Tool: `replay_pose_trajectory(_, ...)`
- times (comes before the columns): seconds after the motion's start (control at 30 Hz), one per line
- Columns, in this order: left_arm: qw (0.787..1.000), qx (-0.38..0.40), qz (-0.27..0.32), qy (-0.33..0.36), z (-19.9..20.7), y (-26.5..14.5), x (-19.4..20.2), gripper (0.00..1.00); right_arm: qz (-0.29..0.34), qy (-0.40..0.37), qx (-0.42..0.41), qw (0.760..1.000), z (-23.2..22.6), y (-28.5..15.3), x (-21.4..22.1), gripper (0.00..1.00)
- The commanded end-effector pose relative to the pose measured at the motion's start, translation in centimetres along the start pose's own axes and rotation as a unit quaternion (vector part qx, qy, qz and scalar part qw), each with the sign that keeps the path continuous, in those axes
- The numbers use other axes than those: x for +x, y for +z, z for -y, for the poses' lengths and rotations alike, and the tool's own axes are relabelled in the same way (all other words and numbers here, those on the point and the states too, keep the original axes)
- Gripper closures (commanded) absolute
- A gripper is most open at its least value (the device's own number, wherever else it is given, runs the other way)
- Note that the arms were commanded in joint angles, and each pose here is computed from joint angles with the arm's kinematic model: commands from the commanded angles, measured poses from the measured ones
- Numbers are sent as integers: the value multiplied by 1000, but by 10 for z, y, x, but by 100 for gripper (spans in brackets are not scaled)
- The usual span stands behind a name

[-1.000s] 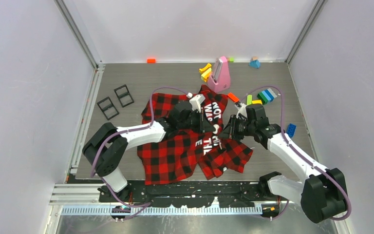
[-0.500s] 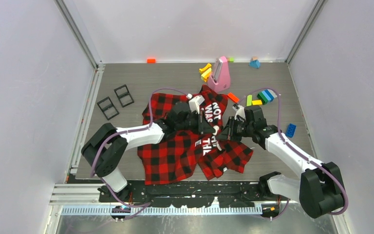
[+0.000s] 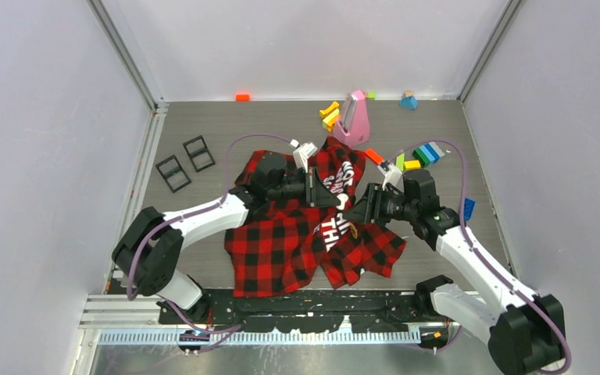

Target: Pin the brooch onto the clothing

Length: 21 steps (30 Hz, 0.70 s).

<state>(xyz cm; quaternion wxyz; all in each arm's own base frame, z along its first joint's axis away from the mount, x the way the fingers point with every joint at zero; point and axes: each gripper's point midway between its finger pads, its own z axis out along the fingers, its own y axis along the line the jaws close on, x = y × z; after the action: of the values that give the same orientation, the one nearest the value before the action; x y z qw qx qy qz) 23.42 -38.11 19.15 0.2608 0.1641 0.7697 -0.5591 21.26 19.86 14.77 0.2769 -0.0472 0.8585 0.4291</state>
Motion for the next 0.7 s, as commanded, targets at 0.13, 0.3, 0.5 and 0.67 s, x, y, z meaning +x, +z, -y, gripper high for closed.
replay_pose_trajectory(0.13, 992, 118, -47, 18, 59, -50, -9, 100, 56, -83, -131, 986, -67, -32, -18, 41)
replay_pose_trajectory(0.3, 984, 163, -76, 17, 74, -70, -9, 100, 69, -108, -201, 971, -101, -49, -22, 37)
replay_pose_trajectory(0.5, 973, 207, -94, 41, 90, -86, -13, 100, 60, -114, -229, 965, -114, -51, -21, 36)
replay_pose_trajectory(0.67, 968, 225, -97, 56, 98, -90, -13, 100, 49, -110, -233, 965, -115, -41, -19, 40)
